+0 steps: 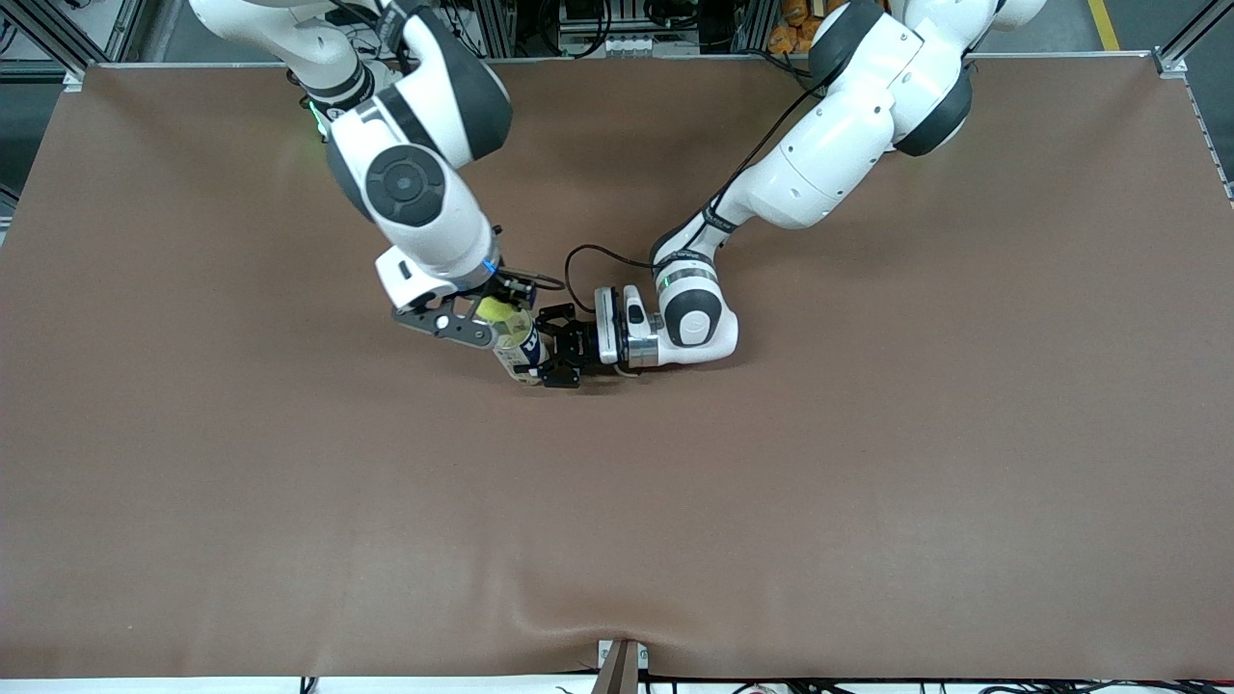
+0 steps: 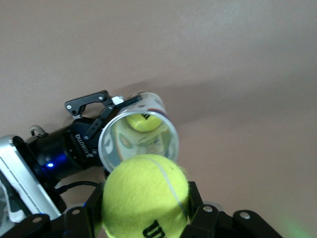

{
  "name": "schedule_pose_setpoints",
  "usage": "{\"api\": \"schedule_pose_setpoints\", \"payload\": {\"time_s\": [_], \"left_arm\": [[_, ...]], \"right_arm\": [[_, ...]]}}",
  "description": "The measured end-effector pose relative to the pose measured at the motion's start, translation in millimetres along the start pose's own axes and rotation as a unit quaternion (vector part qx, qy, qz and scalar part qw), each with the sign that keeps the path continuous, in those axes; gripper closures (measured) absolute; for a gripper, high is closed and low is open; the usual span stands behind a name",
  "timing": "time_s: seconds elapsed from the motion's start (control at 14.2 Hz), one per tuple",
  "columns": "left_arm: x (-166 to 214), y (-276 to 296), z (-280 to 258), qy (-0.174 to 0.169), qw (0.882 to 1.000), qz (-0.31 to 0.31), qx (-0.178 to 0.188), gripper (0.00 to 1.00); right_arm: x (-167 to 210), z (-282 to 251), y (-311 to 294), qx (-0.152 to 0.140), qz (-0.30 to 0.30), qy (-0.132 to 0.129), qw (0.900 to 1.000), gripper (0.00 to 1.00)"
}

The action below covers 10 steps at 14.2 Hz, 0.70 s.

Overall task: Insert tennis ball vertically with right arm
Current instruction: 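Open the right gripper to drop the ball into the can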

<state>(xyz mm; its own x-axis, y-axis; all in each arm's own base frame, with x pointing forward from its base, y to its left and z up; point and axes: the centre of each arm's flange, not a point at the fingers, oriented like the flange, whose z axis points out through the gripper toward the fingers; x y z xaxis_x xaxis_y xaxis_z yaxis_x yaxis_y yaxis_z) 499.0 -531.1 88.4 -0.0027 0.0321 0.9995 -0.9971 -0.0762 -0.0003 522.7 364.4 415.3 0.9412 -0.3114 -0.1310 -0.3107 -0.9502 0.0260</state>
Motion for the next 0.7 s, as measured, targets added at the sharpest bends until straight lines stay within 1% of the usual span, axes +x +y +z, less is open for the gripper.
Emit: {"api": "schedule_pose_setpoints", "payload": {"time_s": [0.56,0.63,0.7], "left_arm": [[-1,1,0,0.0,1.0,-0.001,-0.001,0.3],[-1,1,0,0.0,1.0,-0.001,-0.001,0.3],[-1,1,0,0.0,1.0,-0.001,-0.001,0.3]], "right_arm": [[20,25,-3,0.006,0.017,0.006,1.0,0.32],[22,27,-3,0.006,0.018,0.006,1.0,0.28],[22,28,-3,0.006,0.018,0.006,1.0,0.19]]}}
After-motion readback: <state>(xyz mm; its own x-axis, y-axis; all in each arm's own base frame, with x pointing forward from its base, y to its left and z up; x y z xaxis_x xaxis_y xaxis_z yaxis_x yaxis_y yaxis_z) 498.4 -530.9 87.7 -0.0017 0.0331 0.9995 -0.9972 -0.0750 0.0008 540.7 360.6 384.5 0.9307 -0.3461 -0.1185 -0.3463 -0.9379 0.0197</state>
